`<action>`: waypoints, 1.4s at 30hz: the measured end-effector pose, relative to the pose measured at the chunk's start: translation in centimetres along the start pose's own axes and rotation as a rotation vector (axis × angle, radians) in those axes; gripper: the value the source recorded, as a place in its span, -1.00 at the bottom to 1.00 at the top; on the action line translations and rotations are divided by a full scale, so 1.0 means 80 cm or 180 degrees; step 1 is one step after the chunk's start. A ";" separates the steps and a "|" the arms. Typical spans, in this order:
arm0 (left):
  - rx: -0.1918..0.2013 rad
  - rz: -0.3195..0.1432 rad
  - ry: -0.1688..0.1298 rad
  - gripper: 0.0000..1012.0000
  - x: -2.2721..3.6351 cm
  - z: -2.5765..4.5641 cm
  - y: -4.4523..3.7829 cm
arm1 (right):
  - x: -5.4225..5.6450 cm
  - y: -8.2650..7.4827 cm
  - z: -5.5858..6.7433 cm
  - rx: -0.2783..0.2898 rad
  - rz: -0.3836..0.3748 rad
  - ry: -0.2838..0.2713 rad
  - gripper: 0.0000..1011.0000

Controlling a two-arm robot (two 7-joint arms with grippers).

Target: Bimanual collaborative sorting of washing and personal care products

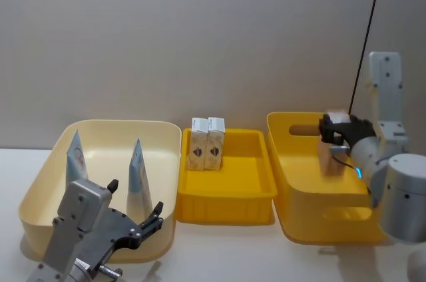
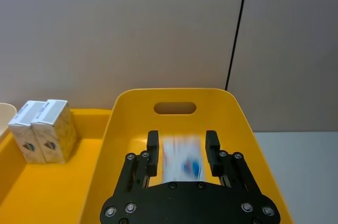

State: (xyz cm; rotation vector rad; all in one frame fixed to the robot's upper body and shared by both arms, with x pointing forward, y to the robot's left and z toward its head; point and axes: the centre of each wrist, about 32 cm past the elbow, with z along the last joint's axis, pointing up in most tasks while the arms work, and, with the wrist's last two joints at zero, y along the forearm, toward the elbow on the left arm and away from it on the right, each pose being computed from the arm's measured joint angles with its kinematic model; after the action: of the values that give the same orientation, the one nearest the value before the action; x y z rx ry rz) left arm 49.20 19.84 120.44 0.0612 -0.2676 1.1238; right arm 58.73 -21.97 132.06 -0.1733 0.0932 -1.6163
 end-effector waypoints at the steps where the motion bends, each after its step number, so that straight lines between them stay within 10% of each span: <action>1: 0.0000 0.0000 0.0000 0.98 0.0000 0.0000 0.000 | 0.002 0.000 -0.001 -0.0010 -0.0007 0.0006 0.07; 17: 0.0000 0.0000 0.0000 0.97 0.0000 0.0000 0.000 | 0.028 0.001 -0.015 -0.0132 -0.0089 0.0066 0.98; 42: 0.0076 -0.0069 -0.0003 0.97 0.0053 0.0099 -0.003 | 0.036 0.001 -0.020 -0.0169 -0.0113 0.0087 0.98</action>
State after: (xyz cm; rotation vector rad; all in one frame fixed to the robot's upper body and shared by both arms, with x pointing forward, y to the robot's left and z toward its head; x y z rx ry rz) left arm 49.44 19.96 121.34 0.0854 -0.2538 1.1054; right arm 58.43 -24.89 130.64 -0.1948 0.1551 -1.6526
